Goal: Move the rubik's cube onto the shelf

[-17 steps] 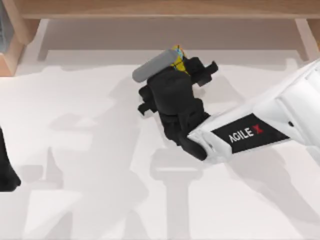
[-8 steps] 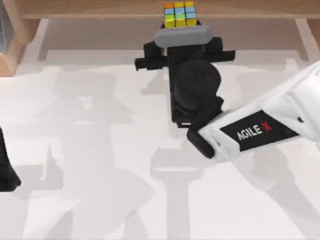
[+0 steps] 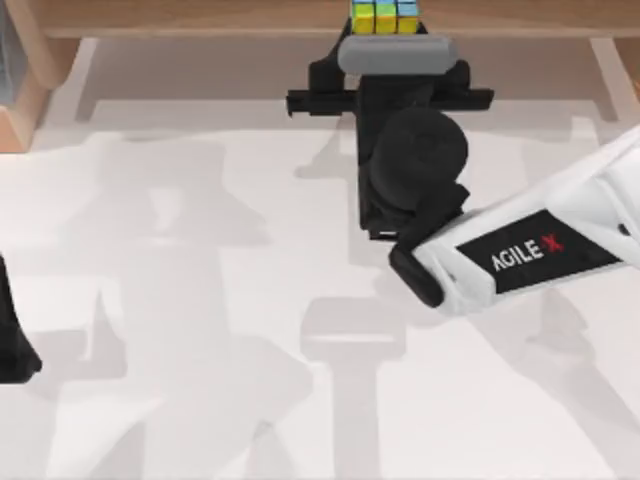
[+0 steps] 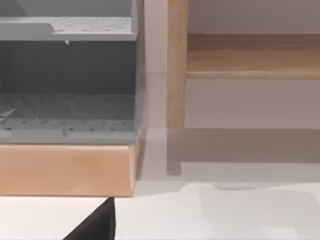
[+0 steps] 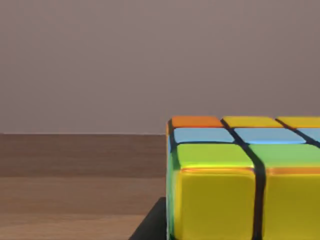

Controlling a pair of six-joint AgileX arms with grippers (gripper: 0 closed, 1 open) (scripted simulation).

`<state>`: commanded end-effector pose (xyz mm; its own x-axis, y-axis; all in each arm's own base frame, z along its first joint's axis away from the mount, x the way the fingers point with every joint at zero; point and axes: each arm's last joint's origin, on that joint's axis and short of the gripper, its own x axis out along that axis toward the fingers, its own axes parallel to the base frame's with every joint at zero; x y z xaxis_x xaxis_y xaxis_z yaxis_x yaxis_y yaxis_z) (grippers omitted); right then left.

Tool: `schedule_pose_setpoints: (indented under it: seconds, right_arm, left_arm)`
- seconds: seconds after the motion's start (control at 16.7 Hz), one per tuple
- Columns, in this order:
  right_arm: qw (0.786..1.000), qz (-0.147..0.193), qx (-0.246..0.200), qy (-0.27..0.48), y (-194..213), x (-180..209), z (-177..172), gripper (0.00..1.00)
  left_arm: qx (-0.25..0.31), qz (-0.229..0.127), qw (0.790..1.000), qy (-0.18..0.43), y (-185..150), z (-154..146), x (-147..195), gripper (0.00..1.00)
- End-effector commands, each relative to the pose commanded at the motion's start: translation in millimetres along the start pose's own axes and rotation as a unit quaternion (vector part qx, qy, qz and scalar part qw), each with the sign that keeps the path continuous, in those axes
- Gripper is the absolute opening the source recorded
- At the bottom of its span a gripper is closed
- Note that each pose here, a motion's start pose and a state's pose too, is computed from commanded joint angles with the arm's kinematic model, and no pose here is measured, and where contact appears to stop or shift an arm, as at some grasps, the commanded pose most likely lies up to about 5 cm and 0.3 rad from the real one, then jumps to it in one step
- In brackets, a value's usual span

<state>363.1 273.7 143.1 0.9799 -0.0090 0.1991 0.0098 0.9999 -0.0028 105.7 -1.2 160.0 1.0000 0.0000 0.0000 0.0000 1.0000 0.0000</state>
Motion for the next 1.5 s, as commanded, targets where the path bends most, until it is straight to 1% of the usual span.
schedule_pose_setpoints:
  seconds: [0.18, 0.3, 0.42, 0.54, 0.66, 0.78, 0.9, 1.02, 1.2, 1.32, 1.5]
  right_arm:
    - [1.000, 0.002, 0.001, 0.000, 1.9, -0.2, -0.5, 0.00]
    - [1.000, -0.007, 0.009, -0.017, -3.6, 10.8, 4.6, 0.00]
    - [0.998, -0.026, 0.025, -0.043, -8.9, 28.3, 8.8, 0.00]
    - [0.995, -0.039, 0.052, -0.078, -5.4, 44.6, 13.6, 0.00]
    - [0.991, -0.040, 0.075, -0.104, 1.9, 57.5, 20.5, 0.00]
    - [0.990, -0.036, 0.083, -0.112, 5.7, 67.5, 24.8, 0.00]
    - [0.992, -0.029, 0.074, -0.101, 6.1, 75.7, 28.0, 0.00]
    - [0.996, -0.024, 0.050, -0.072, 2.1, 85.1, 25.7, 0.00]
    - [1.000, -0.012, 0.011, -0.020, -4.1, 97.1, 5.5, 0.00]
    - [1.000, -0.002, 0.001, -0.002, -0.4, 99.8, -5.2, 0.00]
    - [1.000, 0.000, 0.000, 0.000, 0.6, 99.8, -6.5, 0.00]
  left_arm:
    - [0.000, 0.000, 1.000, 0.000, 0.0, 0.0, 0.0, 1.00]
    - [0.000, 0.000, 1.000, 0.000, 0.0, 0.0, 0.0, 1.00]
    - [0.000, 0.000, 1.000, 0.000, 0.0, 0.0, 0.0, 1.00]
    - [0.000, 0.000, 1.000, 0.000, 0.0, 0.0, 0.0, 1.00]
    - [0.000, 0.000, 1.000, 0.000, 0.0, 0.0, 0.0, 1.00]
    - [0.000, 0.000, 1.000, 0.000, 0.0, 0.0, 0.0, 1.00]
    - [0.000, 0.000, 1.000, 0.000, 0.0, 0.0, 0.0, 1.00]
    - [0.000, 0.000, 1.000, 0.000, 0.0, 0.0, 0.0, 1.00]
    - [0.000, 0.000, 1.000, 0.000, 0.0, 0.0, 0.0, 1.00]
    - [0.000, 0.000, 1.000, 0.000, 0.0, 0.0, 0.0, 1.00]
    - [0.000, 0.000, 1.000, 0.000, 0.0, 0.0, 0.0, 1.00]
